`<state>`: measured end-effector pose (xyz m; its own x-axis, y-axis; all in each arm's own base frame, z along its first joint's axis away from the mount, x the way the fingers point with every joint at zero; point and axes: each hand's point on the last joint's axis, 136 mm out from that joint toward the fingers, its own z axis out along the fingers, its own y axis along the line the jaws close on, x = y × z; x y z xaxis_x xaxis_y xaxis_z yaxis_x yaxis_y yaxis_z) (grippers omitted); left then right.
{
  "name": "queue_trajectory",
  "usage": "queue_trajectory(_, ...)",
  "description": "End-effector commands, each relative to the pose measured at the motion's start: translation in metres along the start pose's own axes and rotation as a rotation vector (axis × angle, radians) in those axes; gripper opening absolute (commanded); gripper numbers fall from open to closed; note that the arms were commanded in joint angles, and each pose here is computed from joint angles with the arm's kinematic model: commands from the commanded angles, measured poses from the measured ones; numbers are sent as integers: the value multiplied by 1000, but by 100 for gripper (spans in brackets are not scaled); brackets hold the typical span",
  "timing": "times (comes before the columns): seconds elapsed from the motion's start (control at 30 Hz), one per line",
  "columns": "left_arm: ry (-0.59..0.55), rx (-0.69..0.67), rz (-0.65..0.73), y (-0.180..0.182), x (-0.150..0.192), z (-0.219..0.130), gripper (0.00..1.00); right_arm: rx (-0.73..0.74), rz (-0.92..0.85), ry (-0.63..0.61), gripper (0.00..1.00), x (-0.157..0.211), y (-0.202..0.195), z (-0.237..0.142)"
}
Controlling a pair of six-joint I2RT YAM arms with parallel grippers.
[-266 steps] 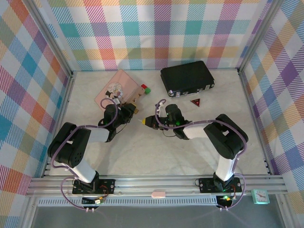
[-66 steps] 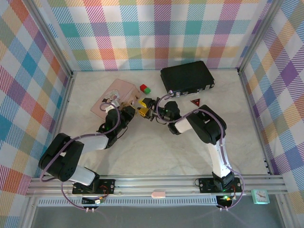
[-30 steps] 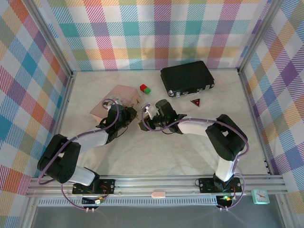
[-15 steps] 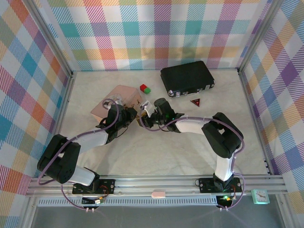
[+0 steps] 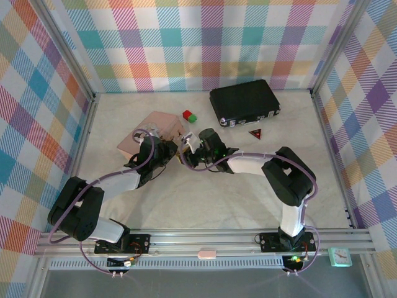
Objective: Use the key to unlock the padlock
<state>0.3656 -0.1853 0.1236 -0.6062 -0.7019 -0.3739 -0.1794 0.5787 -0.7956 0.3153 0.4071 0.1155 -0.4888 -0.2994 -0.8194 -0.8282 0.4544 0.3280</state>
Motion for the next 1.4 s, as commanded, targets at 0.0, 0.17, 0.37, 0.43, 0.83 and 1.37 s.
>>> queue_trajectory(0.0, 31, 141, 95, -36, 3, -14, 0, -31, 65, -51, 0, -33, 5, -12)
queue_trajectory(0.17, 36, 246, 267, -46, 10, -20, 0, -194, 282, -64, 0, -39, 3, -23)
queue_trajectory(0.37, 64, 330, 319, -49, 18, -18, 0, -329, 425, -93, 0, -48, -2, -30)
queue_trajectory(0.43, 69, 369, 339, -51, 22, -18, 0, -381, 501, -101, 0, -51, -7, -32)
queue_trajectory(0.83, 90, 468, 333, -49, 21, -14, 0, -515, 712, -153, 0, -58, -30, -43)
queue_trajectory(1.37, 32, 234, 241, -30, -4, -11, 0, -272, 541, -54, 8, -37, -26, -57)
